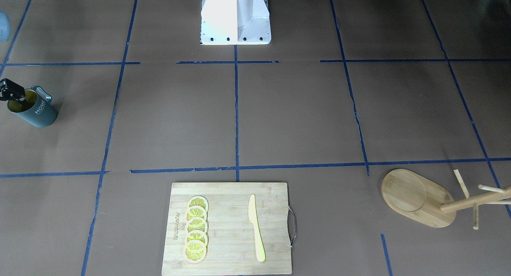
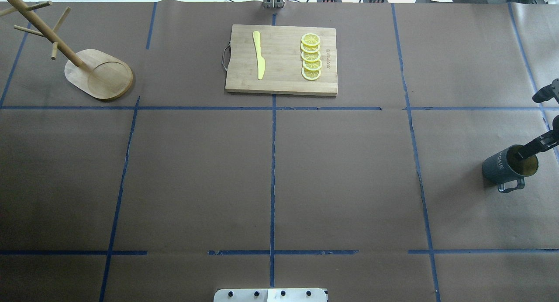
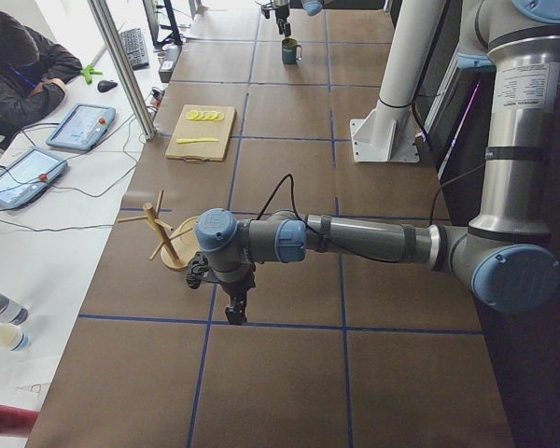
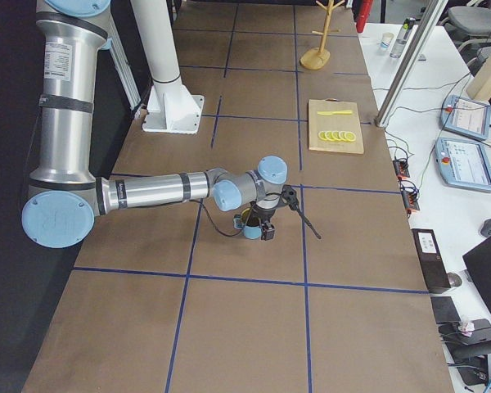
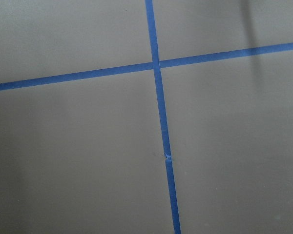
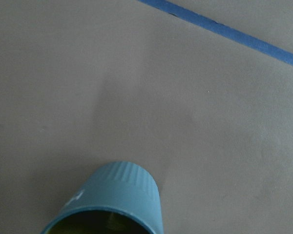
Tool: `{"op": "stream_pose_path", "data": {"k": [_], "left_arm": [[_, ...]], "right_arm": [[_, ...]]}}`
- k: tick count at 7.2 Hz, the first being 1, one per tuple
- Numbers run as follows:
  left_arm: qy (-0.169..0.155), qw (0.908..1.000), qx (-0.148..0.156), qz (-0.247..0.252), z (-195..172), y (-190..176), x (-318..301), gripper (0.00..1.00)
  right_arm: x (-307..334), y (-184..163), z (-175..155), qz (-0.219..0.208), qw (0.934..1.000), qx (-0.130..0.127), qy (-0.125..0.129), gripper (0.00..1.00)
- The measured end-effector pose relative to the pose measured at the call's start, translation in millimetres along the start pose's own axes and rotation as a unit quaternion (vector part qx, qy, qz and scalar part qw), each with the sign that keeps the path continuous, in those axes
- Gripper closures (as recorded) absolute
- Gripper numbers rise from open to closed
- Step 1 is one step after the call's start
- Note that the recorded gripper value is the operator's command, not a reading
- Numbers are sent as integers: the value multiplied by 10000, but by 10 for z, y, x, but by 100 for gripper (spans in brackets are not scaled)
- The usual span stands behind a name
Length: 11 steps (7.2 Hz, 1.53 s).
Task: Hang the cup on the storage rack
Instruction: 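Grasp the teal mug by its rim with the right gripper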
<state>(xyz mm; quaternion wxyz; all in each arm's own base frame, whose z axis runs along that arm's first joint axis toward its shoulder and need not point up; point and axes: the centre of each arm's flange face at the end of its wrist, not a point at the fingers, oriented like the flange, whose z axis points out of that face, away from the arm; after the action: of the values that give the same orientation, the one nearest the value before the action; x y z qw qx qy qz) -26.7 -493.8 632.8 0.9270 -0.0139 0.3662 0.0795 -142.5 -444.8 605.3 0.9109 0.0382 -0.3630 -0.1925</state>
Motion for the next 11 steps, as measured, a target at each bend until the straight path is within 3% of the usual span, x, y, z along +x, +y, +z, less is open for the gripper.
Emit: {"op": "stream_pose_path", "data": {"k": [1,2,3,4,8,10,11], "left_arm": [[0,10000,3,5,-2,-2,4,0],[-1,10000,8,9,-6,-3,7,0],[-2,10000,17,18,-16,-5,16,0],[-5,10000,33,33,-33,-7,32,0],[-9,10000,70,68,-72,-12,68,0],[-11,9999,85,81,-89,-7,85,0],[-10,9999,85,79,-90,-4,86,0]], "right_arm": [[36,14,112,-46,10000,-13,-1,29],[40,22,192,-70,10000,-22,-15,66],[16,16,237,-39,10000,-33,-29,90],[-23,1,257,-8,10000,-37,-42,96],[-134,-1,158,53,9999,37,-120,100],[-399,-57,-118,759,9964,242,-273,100],[-619,-144,-267,1261,9906,355,-384,100]]}}
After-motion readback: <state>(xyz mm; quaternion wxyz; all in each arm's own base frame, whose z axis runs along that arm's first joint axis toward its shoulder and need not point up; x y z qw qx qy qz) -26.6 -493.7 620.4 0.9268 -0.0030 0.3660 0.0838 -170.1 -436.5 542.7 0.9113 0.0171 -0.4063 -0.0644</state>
